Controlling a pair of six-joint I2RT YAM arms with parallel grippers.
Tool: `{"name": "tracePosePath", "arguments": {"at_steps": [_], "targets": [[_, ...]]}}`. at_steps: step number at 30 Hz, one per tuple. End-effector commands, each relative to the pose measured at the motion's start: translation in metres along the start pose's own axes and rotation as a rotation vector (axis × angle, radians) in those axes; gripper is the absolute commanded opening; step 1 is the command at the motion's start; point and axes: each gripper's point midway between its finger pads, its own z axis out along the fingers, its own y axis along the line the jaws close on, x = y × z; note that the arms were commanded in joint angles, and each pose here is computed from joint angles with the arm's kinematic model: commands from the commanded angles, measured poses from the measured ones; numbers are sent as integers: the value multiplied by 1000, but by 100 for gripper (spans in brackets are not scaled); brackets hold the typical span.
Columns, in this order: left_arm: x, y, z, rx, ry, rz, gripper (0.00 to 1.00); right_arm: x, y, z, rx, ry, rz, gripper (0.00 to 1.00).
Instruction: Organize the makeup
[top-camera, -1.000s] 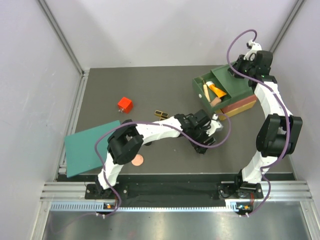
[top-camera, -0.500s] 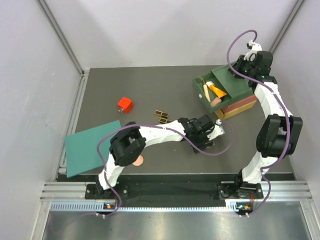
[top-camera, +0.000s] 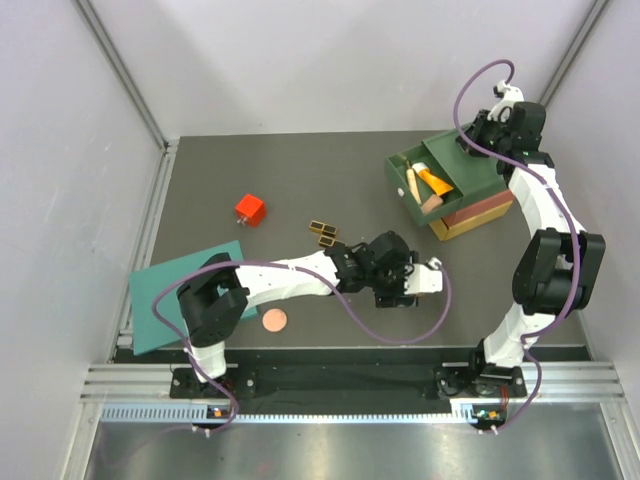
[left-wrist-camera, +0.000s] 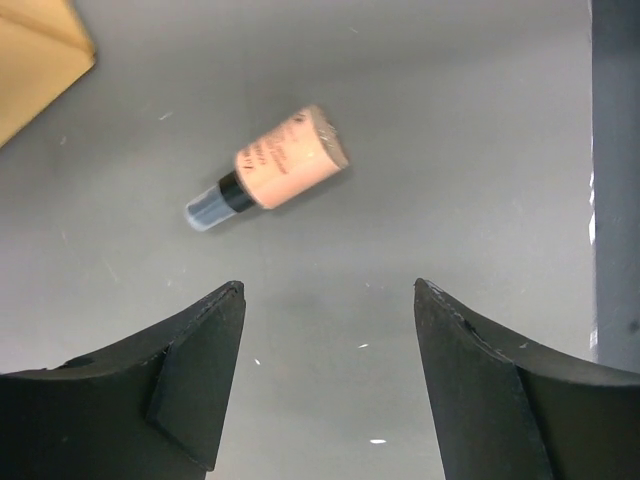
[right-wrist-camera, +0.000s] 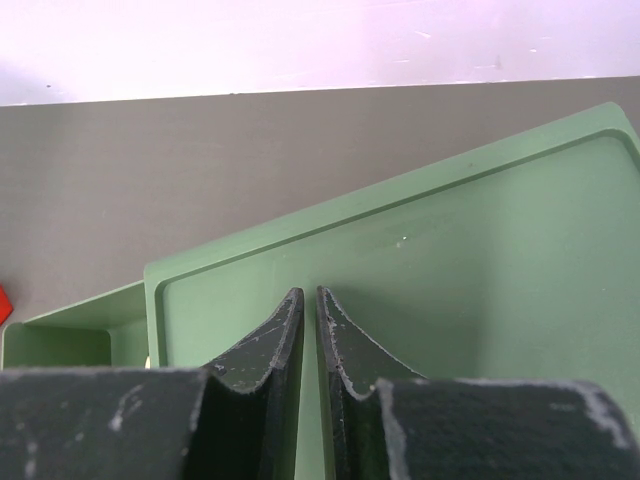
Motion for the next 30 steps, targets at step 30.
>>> {"name": "tracePosePath", "arguments": {"at_steps": [30], "targets": [[-10,22,74,100,-118,491,77,150,-17,-17,85,489,190,12]]}}
